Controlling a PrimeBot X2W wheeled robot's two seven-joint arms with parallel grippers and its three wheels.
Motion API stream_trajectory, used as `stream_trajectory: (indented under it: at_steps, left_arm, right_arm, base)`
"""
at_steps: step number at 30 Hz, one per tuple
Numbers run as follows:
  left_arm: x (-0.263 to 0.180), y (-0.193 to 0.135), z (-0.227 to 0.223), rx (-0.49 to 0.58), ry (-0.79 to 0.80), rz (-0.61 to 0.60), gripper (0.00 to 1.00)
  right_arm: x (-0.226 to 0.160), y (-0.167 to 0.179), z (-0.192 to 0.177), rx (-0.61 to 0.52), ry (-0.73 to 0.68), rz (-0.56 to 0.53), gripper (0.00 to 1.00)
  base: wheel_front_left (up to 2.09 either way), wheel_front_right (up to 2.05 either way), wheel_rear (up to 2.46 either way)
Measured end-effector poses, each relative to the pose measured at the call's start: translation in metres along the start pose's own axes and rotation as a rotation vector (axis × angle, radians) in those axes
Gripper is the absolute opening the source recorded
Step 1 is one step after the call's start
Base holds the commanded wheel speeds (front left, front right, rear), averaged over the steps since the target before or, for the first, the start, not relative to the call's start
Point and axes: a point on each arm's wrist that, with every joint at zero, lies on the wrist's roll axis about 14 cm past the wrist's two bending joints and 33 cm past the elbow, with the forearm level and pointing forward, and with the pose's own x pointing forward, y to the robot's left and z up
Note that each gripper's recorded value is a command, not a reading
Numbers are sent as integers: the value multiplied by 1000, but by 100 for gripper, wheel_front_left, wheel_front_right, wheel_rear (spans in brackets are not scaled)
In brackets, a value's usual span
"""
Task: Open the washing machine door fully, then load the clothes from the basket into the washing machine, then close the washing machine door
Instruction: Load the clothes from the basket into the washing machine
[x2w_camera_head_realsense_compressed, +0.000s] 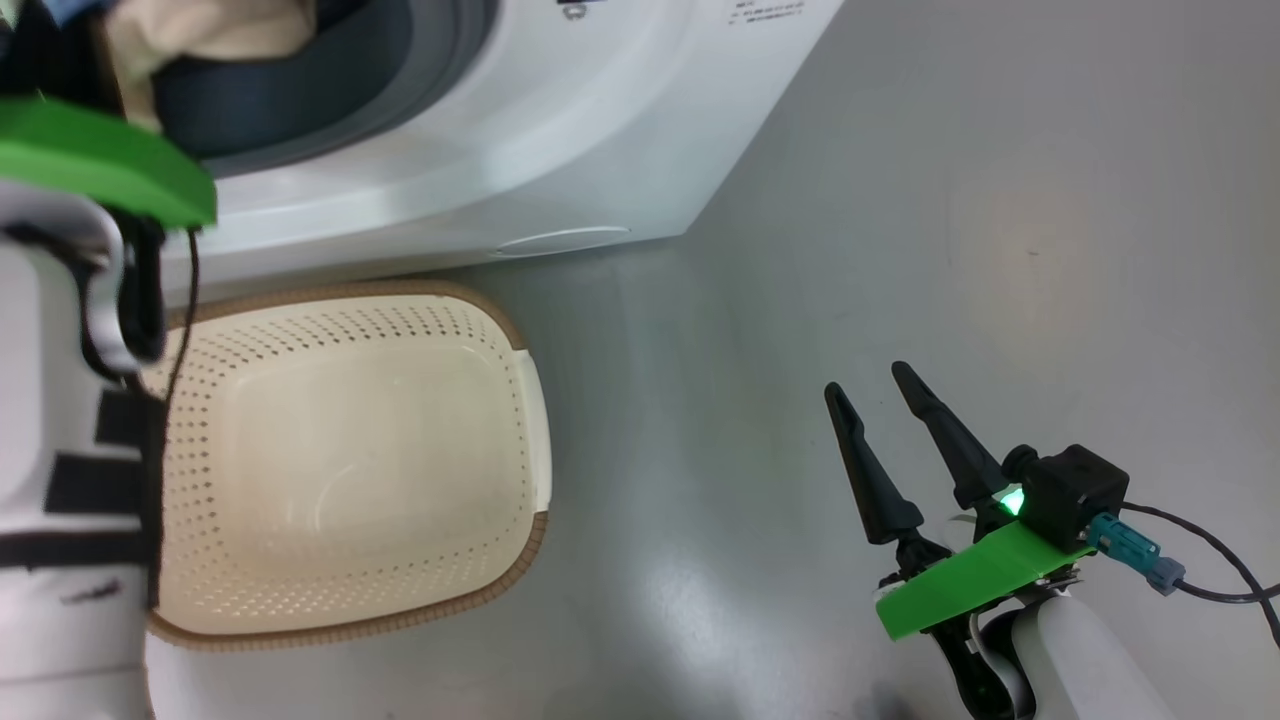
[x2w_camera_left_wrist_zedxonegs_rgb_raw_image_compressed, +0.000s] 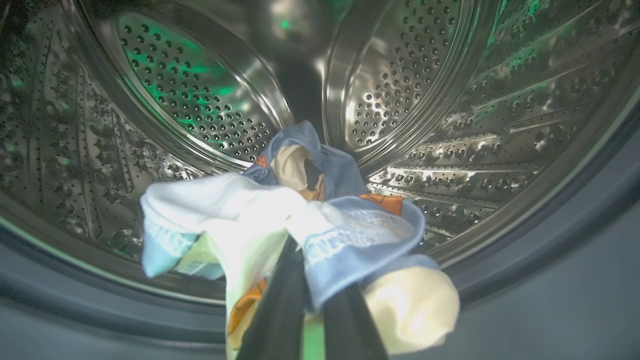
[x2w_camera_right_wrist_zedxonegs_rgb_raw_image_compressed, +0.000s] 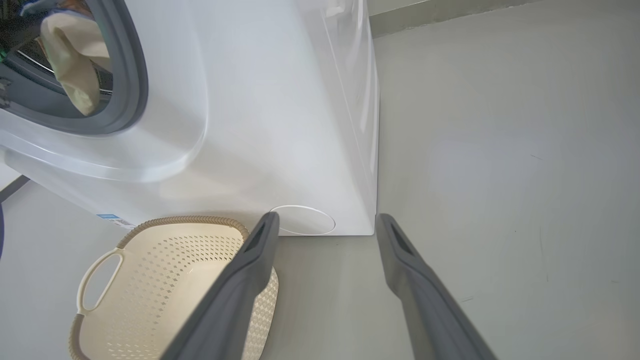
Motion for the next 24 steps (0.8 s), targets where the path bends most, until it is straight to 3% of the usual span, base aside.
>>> stream_trajectory:
  at_steps: [12,24]
  left_arm:
    - [53,-18,4,13,34,-60,0]
    - [89,-25,-31,22,110,-111,0]
  right_arm:
    - [-1,-14,-15,7,40,-39,100]
    - [10,-24,-41,16,94,-56,100]
  base:
    - [0,0,0]
    - [0,0,0]
